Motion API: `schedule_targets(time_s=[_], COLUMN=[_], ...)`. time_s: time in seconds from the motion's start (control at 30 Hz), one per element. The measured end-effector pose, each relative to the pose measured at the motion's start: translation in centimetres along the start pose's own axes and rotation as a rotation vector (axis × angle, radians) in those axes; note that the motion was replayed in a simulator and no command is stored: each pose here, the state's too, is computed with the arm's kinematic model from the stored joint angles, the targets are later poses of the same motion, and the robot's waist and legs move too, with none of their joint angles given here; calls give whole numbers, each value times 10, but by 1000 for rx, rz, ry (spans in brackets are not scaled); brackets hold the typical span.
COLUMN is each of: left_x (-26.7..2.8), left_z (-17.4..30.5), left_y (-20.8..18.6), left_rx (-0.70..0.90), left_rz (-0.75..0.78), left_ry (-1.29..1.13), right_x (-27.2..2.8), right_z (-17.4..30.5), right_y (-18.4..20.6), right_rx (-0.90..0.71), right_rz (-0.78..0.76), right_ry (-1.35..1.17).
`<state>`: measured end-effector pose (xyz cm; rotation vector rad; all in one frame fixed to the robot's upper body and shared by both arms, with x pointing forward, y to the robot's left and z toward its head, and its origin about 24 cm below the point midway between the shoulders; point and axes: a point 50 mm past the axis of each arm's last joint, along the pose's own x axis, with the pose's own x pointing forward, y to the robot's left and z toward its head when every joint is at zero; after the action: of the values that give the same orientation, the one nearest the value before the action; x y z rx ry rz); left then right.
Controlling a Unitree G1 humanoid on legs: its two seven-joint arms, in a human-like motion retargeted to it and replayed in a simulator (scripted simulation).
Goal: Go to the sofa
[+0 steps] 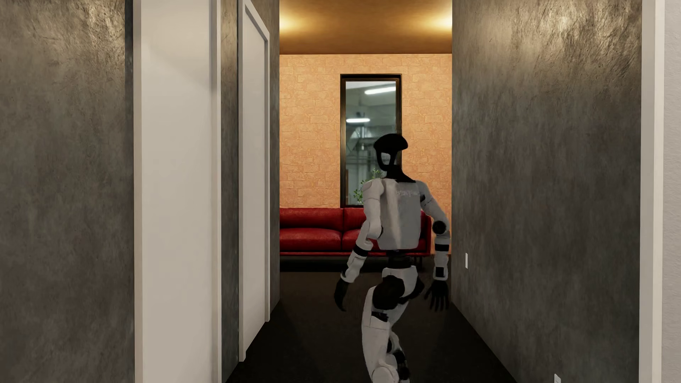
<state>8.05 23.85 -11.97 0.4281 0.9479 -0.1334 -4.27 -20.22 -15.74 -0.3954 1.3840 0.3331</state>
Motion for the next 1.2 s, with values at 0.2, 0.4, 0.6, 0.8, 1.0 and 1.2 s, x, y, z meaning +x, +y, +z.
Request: schedule_targets(time_s=[0.2,0.4,0.6,0.8,1.0,1.2], left_x=[-29,-66,-68,-4,18,20], left_z=[-82,-130,-143,-41,103,23], left_y=[-32,-49,-29,-34,42,4], left_rx=[-11,70,134,21,23,-20], left_rz=[-85,-182,-159,-106,112,17], left_ry=[322,508,593,185,-329,-28], right_x=[5,-30,-9,9,-17,-10], right_z=[64,173,163,48,-42,-40], right_y=[-65,-120,-86,-20,16,13], right_rx=[12,-63,-178,-162,-241,-230], right_rz=[-168,-316,-198,-10,129,110], right_ry=[-186,-580,-485,-131,105,138])
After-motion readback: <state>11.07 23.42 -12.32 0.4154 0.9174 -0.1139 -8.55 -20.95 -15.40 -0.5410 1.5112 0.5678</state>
